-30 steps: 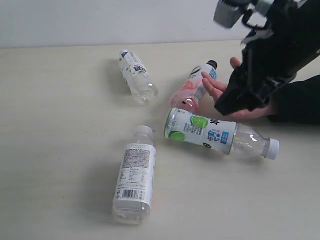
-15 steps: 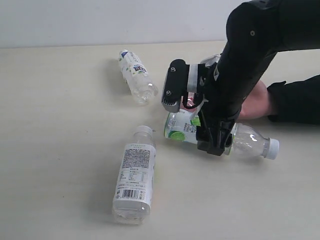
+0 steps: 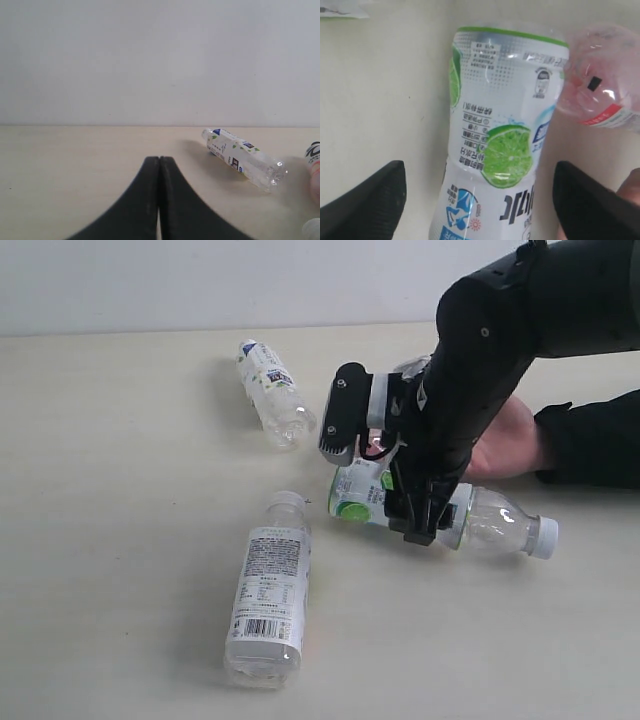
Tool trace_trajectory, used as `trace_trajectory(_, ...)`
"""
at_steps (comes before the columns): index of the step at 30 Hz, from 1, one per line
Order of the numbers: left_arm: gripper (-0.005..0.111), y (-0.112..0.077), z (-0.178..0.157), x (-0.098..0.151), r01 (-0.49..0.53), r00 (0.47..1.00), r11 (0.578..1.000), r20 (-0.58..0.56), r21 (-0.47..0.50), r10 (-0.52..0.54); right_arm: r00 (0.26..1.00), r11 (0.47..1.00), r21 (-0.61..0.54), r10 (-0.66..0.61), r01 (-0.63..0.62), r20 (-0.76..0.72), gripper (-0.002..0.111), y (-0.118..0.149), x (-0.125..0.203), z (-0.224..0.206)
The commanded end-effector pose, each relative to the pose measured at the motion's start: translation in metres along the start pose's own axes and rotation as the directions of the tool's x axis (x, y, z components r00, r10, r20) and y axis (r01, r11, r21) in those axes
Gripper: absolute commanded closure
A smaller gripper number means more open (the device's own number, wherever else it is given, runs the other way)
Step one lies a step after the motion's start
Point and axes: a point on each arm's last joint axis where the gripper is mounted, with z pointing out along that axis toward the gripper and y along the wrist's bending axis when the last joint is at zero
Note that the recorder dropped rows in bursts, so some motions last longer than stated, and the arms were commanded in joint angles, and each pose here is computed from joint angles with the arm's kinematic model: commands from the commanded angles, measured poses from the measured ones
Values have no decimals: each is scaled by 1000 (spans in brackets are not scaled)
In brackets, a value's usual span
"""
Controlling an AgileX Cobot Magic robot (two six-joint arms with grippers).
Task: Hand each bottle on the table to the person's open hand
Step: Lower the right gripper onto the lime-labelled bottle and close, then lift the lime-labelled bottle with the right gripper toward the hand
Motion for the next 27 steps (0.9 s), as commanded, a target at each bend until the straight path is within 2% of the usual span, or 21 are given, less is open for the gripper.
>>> trace_trajectory(1,107,0,0,0,2,1000,1000,6,6,-2,1000,1000,23,9,-9,4,32,-4,-3,6)
trace_trajectory(22,107,0,0,0,2,1000,1000,6,6,-2,997,999,9,34,-33,-72,33,-4,0,43)
trace_trajectory(24,107,0,0,0,2,1000,1000,6,6,-2,997,999,7,34,-34,-75,35,-3,0,43)
trace_trajectory(27,107,0,0,0,2,1000,1000,6,6,-2,996,999,1,35,-35,-83,48,-3,1,43)
